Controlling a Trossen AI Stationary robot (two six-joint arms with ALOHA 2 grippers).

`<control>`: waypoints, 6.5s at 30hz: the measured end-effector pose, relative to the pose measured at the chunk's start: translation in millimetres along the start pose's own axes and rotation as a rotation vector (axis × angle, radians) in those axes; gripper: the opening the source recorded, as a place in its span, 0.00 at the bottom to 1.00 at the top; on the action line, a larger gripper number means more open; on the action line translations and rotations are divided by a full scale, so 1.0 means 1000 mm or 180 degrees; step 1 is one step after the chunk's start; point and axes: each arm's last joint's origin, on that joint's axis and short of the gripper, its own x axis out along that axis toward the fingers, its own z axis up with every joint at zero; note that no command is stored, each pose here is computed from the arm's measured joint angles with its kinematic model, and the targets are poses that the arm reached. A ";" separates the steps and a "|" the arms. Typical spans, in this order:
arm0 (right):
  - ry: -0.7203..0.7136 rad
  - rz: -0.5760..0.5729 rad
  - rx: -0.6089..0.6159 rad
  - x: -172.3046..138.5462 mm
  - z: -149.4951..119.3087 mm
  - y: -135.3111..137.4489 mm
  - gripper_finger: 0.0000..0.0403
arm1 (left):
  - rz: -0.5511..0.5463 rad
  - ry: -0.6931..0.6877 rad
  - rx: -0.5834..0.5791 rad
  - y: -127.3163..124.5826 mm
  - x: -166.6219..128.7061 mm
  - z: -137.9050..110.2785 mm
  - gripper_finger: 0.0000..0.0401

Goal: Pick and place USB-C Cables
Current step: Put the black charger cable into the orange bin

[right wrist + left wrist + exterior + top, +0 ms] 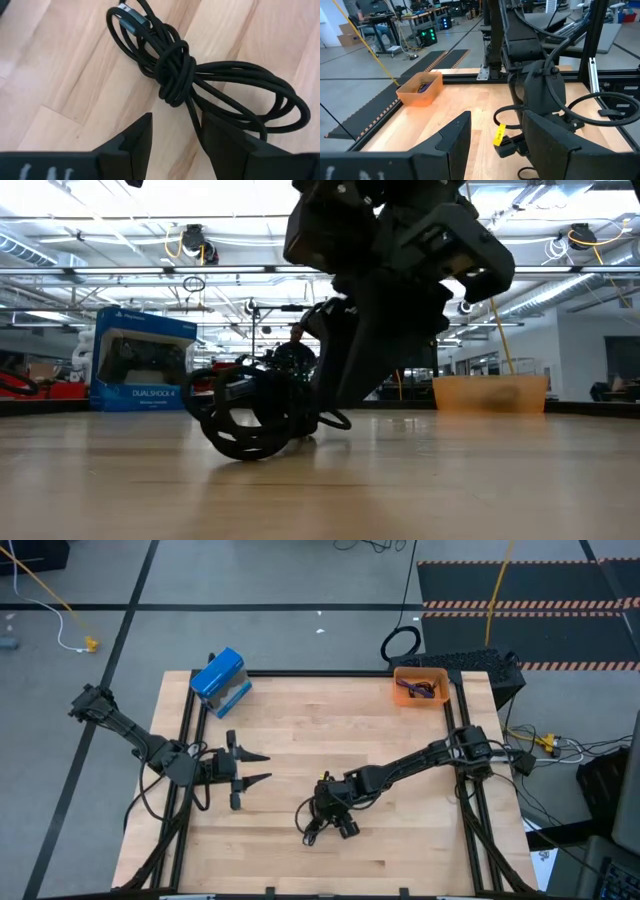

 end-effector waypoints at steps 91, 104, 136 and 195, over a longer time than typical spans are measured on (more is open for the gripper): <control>0.0231 -0.0708 0.0187 -0.010 -0.006 -0.016 0.02 | -0.0236 0.1750 -0.1933 -0.060 0.133 -0.160 0.49; 0.0216 -0.0701 0.0257 -0.010 -0.006 -0.013 0.07 | -0.0416 0.1800 -0.1694 -0.053 0.135 -0.158 0.12; -0.2021 -0.1359 0.0487 -0.153 -0.035 0.051 0.45 | 0.0001 0.0412 0.1597 -0.004 0.094 -0.048 0.12; -0.3973 -0.0997 0.0703 -0.151 -0.045 0.027 0.42 | 0.0110 -0.0258 0.1897 -0.017 0.111 -0.041 0.12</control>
